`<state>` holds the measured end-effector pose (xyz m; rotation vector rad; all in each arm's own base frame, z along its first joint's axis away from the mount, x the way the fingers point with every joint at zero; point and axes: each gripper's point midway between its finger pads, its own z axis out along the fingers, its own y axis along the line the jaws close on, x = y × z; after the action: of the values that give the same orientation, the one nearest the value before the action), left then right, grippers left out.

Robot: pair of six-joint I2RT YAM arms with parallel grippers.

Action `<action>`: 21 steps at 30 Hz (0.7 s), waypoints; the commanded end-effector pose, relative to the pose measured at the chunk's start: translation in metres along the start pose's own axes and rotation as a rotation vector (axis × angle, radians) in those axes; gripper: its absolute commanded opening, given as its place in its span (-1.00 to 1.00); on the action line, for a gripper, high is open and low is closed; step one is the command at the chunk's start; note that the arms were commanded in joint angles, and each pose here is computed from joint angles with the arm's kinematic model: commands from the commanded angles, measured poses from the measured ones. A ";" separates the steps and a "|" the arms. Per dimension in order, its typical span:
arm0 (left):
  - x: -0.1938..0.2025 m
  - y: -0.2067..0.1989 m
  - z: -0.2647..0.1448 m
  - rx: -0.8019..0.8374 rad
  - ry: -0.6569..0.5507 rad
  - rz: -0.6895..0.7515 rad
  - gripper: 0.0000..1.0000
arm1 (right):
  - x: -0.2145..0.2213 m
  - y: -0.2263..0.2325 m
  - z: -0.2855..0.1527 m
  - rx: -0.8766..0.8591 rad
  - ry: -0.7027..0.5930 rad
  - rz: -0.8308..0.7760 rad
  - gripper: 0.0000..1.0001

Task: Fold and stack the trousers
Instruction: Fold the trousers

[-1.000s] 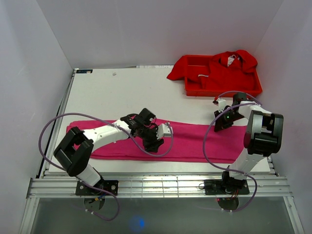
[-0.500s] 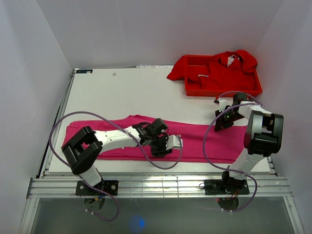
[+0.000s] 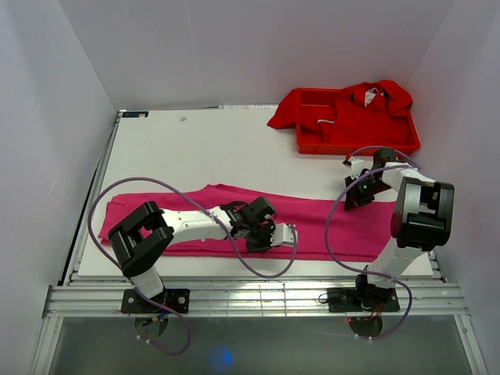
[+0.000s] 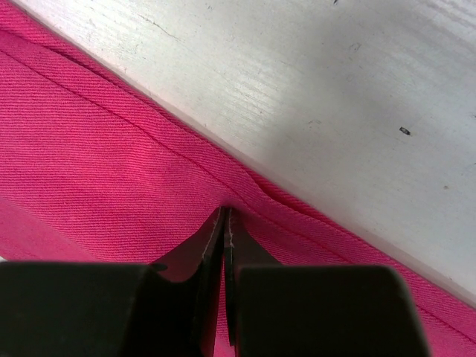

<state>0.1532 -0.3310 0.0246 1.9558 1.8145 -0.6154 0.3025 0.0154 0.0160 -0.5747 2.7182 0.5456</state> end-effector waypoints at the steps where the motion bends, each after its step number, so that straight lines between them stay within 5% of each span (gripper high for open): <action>1: -0.009 0.004 -0.001 -0.024 -0.024 0.024 -0.62 | 0.012 -0.021 0.018 0.078 0.050 -0.034 -0.84; 8: -0.012 -0.011 -0.015 0.029 -0.049 0.026 -0.99 | 0.013 -0.025 0.018 0.098 0.058 -0.025 -0.84; 21: -0.004 -0.046 -0.023 0.177 -0.067 0.020 -1.00 | 0.014 -0.034 0.018 0.139 0.077 -0.003 -0.84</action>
<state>0.1281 -0.3243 0.0437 1.9920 1.7551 -0.7544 0.3028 0.0142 0.0155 -0.5363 2.7381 0.5318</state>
